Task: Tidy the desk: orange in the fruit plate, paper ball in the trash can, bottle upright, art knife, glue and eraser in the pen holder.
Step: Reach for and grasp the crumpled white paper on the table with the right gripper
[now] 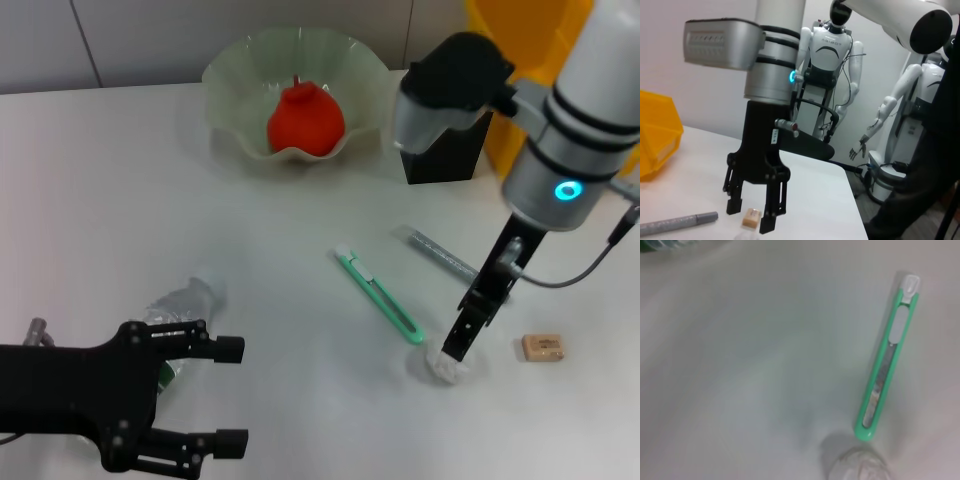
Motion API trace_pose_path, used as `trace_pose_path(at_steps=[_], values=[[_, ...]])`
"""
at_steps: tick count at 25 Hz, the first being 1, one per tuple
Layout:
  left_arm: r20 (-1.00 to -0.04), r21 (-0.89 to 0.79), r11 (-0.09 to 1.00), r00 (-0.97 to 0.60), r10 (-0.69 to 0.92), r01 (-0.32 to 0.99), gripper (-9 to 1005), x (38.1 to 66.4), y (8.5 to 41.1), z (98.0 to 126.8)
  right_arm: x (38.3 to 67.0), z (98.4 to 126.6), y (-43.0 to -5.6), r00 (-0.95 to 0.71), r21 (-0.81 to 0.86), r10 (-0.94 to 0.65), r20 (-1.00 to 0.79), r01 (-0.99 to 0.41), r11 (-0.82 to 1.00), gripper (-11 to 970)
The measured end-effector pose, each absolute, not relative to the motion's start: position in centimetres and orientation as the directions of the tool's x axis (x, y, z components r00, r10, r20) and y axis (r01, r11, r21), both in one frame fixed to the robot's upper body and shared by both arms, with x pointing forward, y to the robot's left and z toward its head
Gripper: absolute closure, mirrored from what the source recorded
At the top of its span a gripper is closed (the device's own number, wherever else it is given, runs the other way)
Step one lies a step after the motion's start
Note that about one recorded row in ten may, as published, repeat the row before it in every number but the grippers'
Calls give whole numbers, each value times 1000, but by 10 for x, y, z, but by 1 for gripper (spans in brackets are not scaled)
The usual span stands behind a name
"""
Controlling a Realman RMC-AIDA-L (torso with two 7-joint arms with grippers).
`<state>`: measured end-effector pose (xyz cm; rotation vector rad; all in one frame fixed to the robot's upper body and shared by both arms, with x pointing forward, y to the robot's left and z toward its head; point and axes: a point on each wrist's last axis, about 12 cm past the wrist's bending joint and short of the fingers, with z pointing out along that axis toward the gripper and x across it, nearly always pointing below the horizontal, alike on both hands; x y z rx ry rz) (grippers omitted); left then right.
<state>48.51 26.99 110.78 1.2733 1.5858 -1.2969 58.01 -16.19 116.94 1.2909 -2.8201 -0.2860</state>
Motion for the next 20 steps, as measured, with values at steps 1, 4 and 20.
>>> trace_pose_path(at_steps=[1, 4, 20], values=[[-932, -268, 7, -261, 251, 964, 132, 484, 270, 1107, 580, 1166, -160, -654, 177, -755, -42, -749, 639, 329], [-929, -271, 5, -264, 258, 962, 132, 484, 270, 1106, 580, 1156, -154, -646, 158, -763, -18, -755, 636, 331], [-933, -258, 4, -250, 260, 966, 132, 485, 268, 1106, 572, 1142, -130, -597, 147, -802, 2, -793, 591, 340]])
